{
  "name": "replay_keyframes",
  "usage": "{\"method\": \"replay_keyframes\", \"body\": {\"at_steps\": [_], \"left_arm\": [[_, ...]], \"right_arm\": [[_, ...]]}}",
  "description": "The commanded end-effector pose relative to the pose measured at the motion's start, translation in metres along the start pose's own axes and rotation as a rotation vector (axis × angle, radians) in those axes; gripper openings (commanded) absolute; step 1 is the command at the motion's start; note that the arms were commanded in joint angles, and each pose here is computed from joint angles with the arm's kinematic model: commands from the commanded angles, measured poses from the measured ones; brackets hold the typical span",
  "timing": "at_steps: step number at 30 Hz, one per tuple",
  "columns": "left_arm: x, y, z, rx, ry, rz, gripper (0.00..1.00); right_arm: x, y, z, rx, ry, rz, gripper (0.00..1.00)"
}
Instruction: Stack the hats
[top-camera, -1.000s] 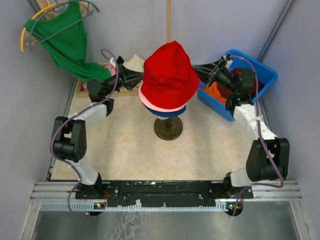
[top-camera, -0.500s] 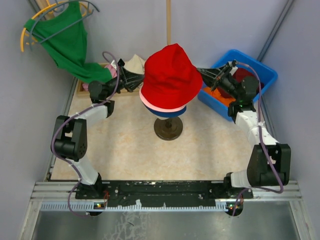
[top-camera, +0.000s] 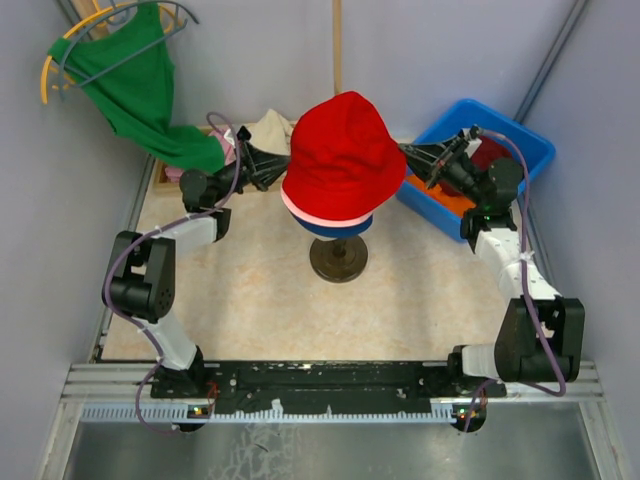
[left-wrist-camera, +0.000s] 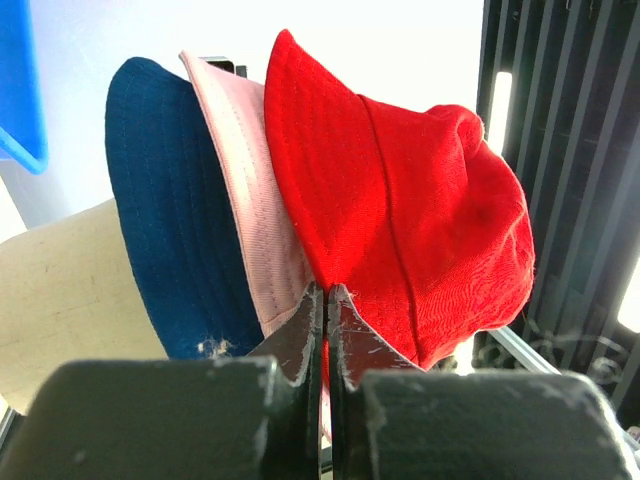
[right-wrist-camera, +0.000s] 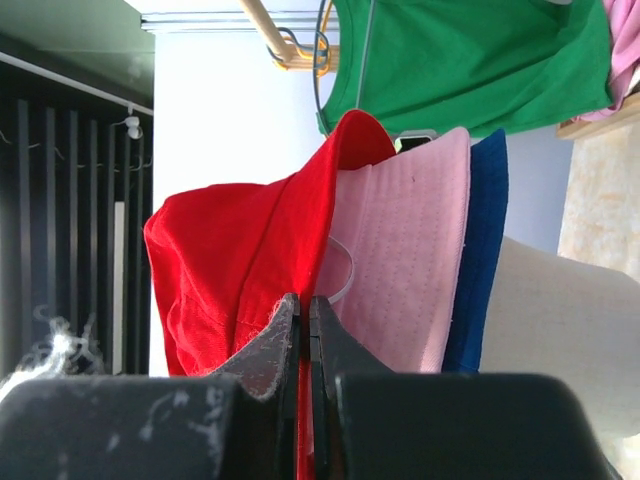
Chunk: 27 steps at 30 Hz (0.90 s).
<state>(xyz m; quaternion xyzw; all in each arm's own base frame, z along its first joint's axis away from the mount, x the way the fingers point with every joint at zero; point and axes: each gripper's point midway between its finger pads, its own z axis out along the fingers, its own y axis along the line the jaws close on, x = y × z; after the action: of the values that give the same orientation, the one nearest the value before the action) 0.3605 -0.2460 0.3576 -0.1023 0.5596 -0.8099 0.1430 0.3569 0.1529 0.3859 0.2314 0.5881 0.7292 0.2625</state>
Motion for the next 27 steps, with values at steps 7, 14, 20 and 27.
{"method": "replay_keyframes", "body": {"at_steps": [7, 14, 20, 27], "left_arm": [[0.008, 0.034, -0.021, -0.062, 0.018, -0.018, 0.01], [0.009, 0.035, -0.022, -0.064, 0.027, -0.011, 0.01], [0.010, 0.042, -0.025, -0.080, 0.027, -0.014, 0.01], [0.014, 0.053, -0.033, -0.098, 0.017, -0.034, 0.01]], "right_arm": [[0.004, -0.037, -0.017, 0.096, -0.008, -0.055, 0.00], [0.005, -0.047, -0.020, 0.136, -0.008, -0.076, 0.00], [0.005, -0.070, -0.025, 0.210, -0.011, -0.086, 0.00], [0.007, -0.087, -0.032, 0.255, -0.011, -0.082, 0.00]]}}
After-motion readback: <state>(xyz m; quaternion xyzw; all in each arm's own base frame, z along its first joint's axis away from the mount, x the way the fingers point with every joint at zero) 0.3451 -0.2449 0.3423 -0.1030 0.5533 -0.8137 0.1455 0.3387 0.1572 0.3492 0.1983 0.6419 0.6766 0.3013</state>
